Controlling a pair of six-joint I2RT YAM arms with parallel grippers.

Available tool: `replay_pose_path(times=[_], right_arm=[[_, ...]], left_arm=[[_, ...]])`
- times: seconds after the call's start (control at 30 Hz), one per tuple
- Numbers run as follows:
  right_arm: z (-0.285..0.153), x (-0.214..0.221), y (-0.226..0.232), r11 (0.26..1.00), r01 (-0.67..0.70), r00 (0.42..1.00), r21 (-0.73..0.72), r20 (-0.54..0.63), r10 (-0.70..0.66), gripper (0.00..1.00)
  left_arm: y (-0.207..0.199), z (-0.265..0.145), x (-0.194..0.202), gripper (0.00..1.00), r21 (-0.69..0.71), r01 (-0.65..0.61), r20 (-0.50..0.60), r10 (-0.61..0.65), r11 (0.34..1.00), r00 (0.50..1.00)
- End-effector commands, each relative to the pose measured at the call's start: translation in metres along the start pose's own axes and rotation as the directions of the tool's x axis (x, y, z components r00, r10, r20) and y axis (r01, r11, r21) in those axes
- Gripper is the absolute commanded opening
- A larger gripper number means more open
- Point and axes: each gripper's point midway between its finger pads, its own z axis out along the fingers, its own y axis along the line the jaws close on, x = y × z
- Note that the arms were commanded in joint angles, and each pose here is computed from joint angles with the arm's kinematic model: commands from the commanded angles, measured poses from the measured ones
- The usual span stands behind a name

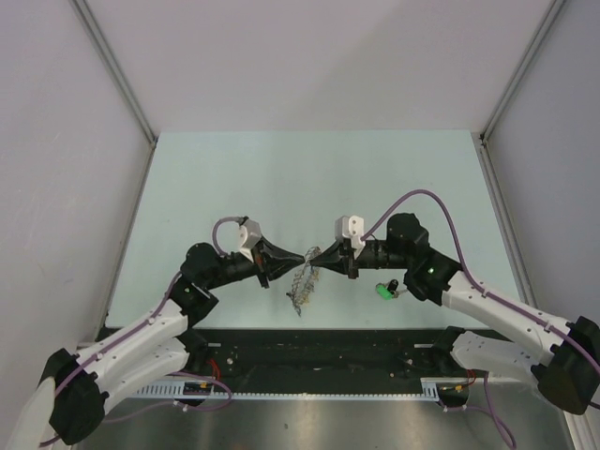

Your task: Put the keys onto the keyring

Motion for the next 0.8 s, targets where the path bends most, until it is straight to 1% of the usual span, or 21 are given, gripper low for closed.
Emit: replay_pose_path(times=[0.0, 0.2, 0.4, 0.47, 0.6, 0.73, 0.77], right_arm=[[0.005, -0.018, 0.001, 0.999, 0.036, 0.999, 0.013, 0.028, -0.037, 0.0], [0.009, -0.016, -0.001, 0.998, 0.028, 0.998, 0.05, 0.049, -0.03, 0.0], [0.011, -0.013, -0.006, 0.997, 0.022, 0.998, 0.078, 0.059, -0.026, 0.0], [0.011, -0.014, -0.006, 0.997, 0.026, 0.998, 0.077, 0.06, -0.03, 0.0], [0.011, -0.016, -0.004, 0.997, 0.042, 0.997, 0.063, 0.067, -0.047, 0.0], [0.01, -0.014, -0.003, 0.998, 0.047, 0.997, 0.047, 0.062, -0.05, 0.0], [0.01, -0.013, -0.001, 0.998, 0.048, 0.997, 0.038, 0.061, -0.05, 0.0]], left_arm=[[0.004, 0.001, -0.037, 0.0, -0.054, 0.025, 0.159, -0.016, 0.998, 0.987], [0.005, -0.002, -0.047, 0.0, -0.087, 0.062, 0.234, -0.04, 0.994, 0.972], [0.006, -0.007, -0.048, 0.0, -0.105, 0.129, 0.307, -0.092, 0.986, 0.947], [0.006, -0.007, -0.042, 0.0, -0.099, 0.155, 0.306, -0.118, 0.983, 0.945], [0.005, -0.007, -0.035, 0.01, -0.088, 0.167, 0.293, -0.135, 0.982, 0.946], [0.003, -0.007, -0.026, 0.12, -0.08, 0.168, 0.265, -0.141, 0.983, 0.954], [0.004, -0.008, -0.025, 0.14, -0.082, 0.164, 0.261, -0.137, 0.983, 0.956]])
